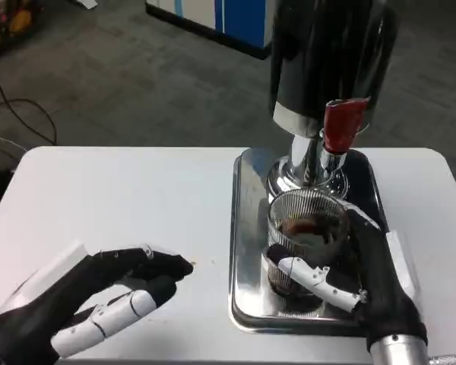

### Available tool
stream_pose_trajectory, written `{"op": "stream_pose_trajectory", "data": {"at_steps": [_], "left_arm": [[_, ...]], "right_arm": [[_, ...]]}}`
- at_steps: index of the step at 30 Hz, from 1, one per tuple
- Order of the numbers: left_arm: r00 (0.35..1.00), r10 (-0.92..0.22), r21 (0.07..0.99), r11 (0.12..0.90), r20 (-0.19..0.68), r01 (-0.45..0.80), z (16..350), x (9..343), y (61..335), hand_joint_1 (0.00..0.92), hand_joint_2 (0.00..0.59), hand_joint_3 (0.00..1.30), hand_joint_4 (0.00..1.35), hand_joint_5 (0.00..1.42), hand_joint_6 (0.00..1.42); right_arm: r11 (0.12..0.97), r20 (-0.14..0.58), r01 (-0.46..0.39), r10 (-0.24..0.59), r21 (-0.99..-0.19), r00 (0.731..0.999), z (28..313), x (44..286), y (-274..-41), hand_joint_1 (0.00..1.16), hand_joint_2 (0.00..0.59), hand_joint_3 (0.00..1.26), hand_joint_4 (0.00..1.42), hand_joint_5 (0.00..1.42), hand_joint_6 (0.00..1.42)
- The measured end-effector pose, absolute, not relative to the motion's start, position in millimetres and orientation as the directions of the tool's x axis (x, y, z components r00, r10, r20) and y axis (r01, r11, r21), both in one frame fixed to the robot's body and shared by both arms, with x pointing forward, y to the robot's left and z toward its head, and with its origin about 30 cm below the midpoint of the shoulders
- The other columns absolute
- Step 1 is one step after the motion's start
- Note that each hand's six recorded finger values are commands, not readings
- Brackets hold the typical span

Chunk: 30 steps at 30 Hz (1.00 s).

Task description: Grasp the cup under the faucet to collect the drink, then remove the cup.

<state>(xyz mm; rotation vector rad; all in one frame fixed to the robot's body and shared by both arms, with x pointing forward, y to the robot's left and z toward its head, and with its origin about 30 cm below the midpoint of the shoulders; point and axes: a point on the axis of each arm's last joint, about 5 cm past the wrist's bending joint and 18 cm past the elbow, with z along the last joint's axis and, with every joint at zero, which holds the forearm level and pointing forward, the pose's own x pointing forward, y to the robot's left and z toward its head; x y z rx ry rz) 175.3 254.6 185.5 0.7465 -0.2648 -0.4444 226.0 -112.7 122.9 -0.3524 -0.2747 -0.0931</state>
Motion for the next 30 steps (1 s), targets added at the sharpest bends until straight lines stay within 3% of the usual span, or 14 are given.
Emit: {"op": "stream_pose_trajectory", "data": {"at_steps": [1, 7, 11, 20, 30], "left_arm": [[0.875, -0.478, 0.703, 0.648, 0.075, 0.294, 186, 175, 255, 0.000, 0.145, 0.43, 0.36, 0.36, 0.37], [0.875, -0.479, 0.704, 0.646, 0.075, 0.294, 186, 175, 255, 0.000, 0.145, 0.42, 0.36, 0.36, 0.37], [0.874, -0.479, 0.705, 0.646, 0.075, 0.294, 186, 175, 255, 0.000, 0.145, 0.42, 0.36, 0.35, 0.37], [0.874, -0.480, 0.705, 0.646, 0.077, 0.293, 186, 176, 255, 0.000, 0.154, 0.41, 0.36, 0.35, 0.36], [0.863, -0.495, 0.713, 0.641, 0.100, 0.285, 190, 180, 252, 0.000, 0.158, 0.41, 0.36, 0.35, 0.35]], "right_arm": [[0.935, 0.285, 0.143, -0.047, -0.326, 0.957, 123, 226, -112, 0.79, 0.207, 0.53, 0.64, 0.72, 0.53], [0.932, 0.305, 0.168, -0.067, -0.321, 0.950, 122, 224, -112, 0.83, 0.176, 0.74, 0.91, 1.07, 0.95], [0.931, 0.309, 0.178, -0.075, -0.319, 0.948, 121, 224, -113, 0.83, 0.174, 0.81, 1.00, 1.19, 1.09], [0.936, 0.312, 0.199, -0.104, -0.291, 0.944, 119, 220, -117, 0.84, 0.161, 0.93, 1.10, 1.33, 1.26], [0.939, 0.323, 0.216, -0.124, -0.267, 0.938, 122, 209, -132, 0.85, 0.148, 1.01, 1.19, 1.42, 1.35]]}}
